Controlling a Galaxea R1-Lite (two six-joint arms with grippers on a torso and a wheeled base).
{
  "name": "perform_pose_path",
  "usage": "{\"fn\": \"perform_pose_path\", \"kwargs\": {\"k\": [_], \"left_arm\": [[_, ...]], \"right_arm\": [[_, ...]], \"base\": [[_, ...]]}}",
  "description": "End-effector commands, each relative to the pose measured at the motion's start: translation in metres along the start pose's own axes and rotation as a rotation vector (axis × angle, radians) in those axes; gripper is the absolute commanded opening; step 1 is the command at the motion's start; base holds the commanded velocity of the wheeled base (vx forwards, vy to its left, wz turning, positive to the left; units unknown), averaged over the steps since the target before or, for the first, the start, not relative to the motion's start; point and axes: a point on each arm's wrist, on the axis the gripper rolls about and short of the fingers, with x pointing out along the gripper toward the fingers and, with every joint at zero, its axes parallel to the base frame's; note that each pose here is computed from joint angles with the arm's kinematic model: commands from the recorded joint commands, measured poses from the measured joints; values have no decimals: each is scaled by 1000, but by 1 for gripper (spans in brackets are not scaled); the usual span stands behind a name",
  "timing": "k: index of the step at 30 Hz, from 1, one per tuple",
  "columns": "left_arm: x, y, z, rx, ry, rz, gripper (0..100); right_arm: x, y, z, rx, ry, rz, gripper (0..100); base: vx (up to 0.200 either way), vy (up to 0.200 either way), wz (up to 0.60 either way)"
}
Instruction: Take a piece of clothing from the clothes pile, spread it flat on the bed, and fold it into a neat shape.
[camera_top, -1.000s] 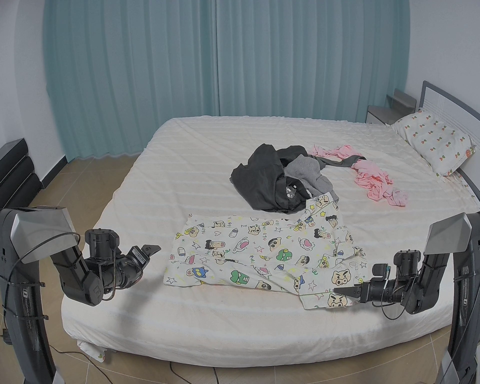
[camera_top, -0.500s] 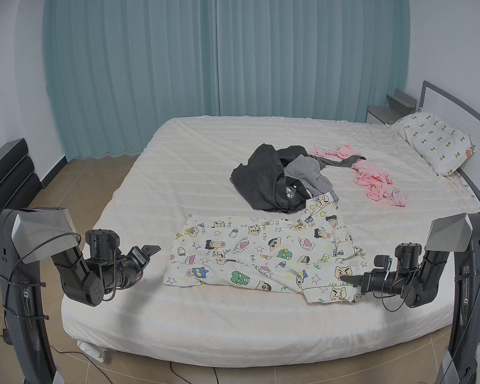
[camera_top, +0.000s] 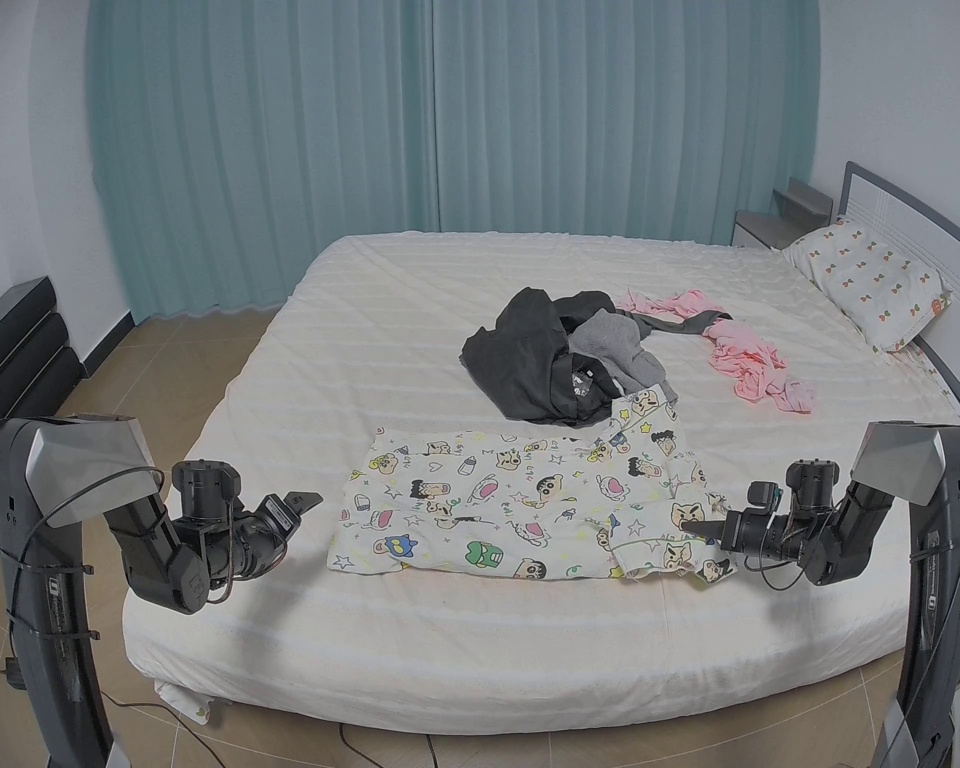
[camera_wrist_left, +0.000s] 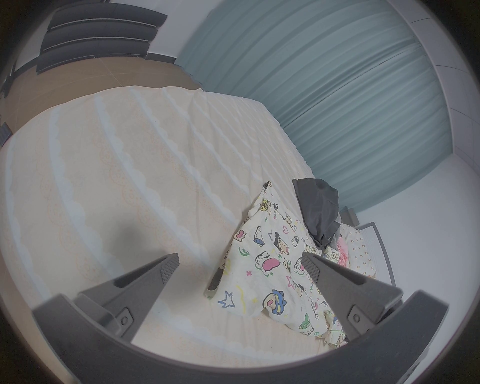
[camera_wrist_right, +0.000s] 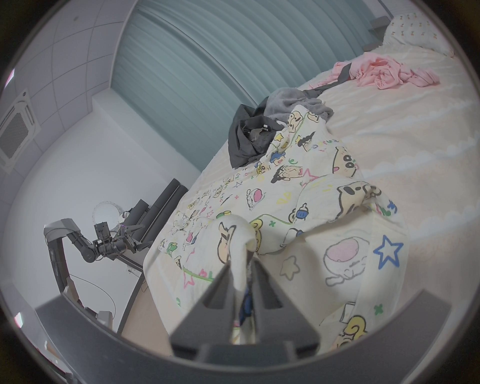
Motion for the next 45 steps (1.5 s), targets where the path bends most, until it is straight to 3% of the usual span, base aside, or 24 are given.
{"fn": "perform_pose_path", "kwargs": {"k": [1,10,14,20,27,31,33,37,45], "left_arm": [[0,1,-1,-1,2,2,100],[1,0,-1,0,3,1,100],[1,0,-1,1,2,0,100],[0,1,-1,0,4,2,100],[0,2,-3,11,8,7,100],[0,2,-3,24,10,9,100],[0,3,-3,25,12,9,100],[0,4,-4,25,14,14,100],[0,4,-4,26,14,14,100]], "right_arm": [[2,-6,12,-3,-17,-9,100],[-23,-18,35,-11,-128,-152,100],[-38,23,35,-35,-137,-152,100],[-43,102,14,-19,-104,-11,100],[-20,141,-9,42,-42,48,100],[10,136,-41,82,62,28,100],[17,131,-46,88,66,2,100],[42,101,-63,123,75,-127,100],[62,81,-55,127,22,-213,100]], "base": [[0,0,0],[0,0,0],[0,0,0],[0,0,0],[0,0,0],[0,0,0],[0,0,0],[0,0,0],[0,0,0]]}}
